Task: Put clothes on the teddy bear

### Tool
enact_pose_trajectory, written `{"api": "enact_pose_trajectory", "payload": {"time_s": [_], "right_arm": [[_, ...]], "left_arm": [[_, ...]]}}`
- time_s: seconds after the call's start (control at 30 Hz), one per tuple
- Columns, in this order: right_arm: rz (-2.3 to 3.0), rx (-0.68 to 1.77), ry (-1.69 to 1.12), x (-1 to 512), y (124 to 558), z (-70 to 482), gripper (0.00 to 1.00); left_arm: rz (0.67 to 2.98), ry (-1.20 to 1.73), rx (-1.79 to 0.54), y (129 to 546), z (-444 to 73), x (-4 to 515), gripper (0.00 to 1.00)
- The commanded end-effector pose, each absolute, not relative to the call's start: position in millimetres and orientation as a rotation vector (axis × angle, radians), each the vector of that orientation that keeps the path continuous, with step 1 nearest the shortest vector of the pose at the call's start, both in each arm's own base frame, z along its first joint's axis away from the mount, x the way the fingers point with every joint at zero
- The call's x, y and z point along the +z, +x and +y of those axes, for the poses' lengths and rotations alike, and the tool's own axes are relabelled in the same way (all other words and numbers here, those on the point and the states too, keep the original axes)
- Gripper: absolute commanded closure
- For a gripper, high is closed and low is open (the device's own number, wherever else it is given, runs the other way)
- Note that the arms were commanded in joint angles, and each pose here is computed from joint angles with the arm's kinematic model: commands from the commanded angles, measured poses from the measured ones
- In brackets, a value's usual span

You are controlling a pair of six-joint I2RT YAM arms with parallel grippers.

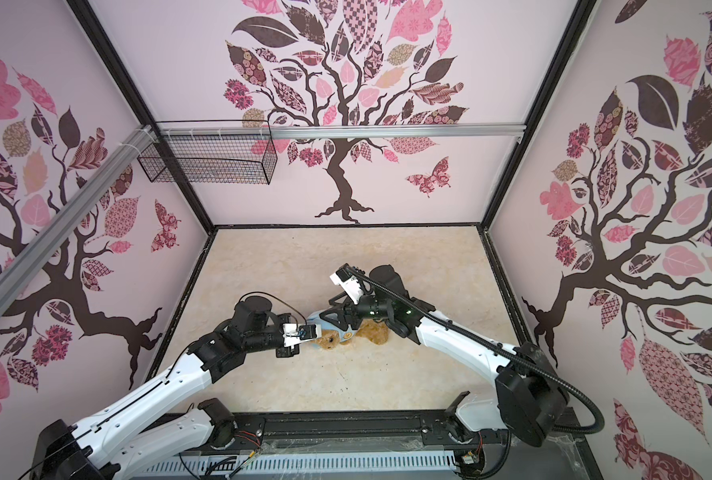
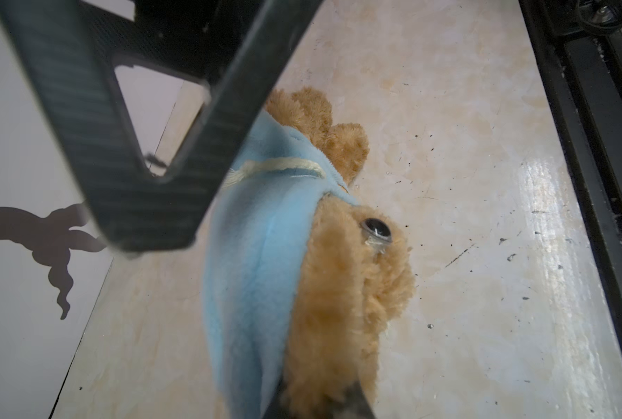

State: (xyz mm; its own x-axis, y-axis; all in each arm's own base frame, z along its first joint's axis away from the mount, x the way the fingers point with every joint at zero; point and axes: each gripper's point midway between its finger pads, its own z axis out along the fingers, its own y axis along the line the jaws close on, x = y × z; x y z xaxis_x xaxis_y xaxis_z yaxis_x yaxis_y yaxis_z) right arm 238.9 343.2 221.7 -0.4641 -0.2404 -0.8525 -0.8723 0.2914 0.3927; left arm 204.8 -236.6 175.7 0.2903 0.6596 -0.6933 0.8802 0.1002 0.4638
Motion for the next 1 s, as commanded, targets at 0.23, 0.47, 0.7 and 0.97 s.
{"api": "enact_pose_trajectory", "payload": {"time_s": [0.23, 0.47, 0.7, 0.97], "right_arm": [[2.065, 0.997, -0.995, 180.1, 248.4, 347.1, 0.84], [2.312, 1.058, -0.585, 161.5, 298.3, 313.7, 0.99], [2.396, 1.04, -0.403, 142.1, 325.1, 286.7, 0.99], [2.371, 1.058, -0.362, 154.4, 340.3, 276.3, 0.91]], "left_arm": [[1.35, 1.642, -0.291, 201.1, -242.7, 191.9, 1.0], [1.324, 1.663, -0.303, 190.3, -245.7, 190.3, 1.0], [1.309, 1.625, -0.328, 184.6, -245.7, 196.0, 1.0], [1.328, 1.62, -0.324, 182.2, -241.5, 190.3, 1.0]]}}
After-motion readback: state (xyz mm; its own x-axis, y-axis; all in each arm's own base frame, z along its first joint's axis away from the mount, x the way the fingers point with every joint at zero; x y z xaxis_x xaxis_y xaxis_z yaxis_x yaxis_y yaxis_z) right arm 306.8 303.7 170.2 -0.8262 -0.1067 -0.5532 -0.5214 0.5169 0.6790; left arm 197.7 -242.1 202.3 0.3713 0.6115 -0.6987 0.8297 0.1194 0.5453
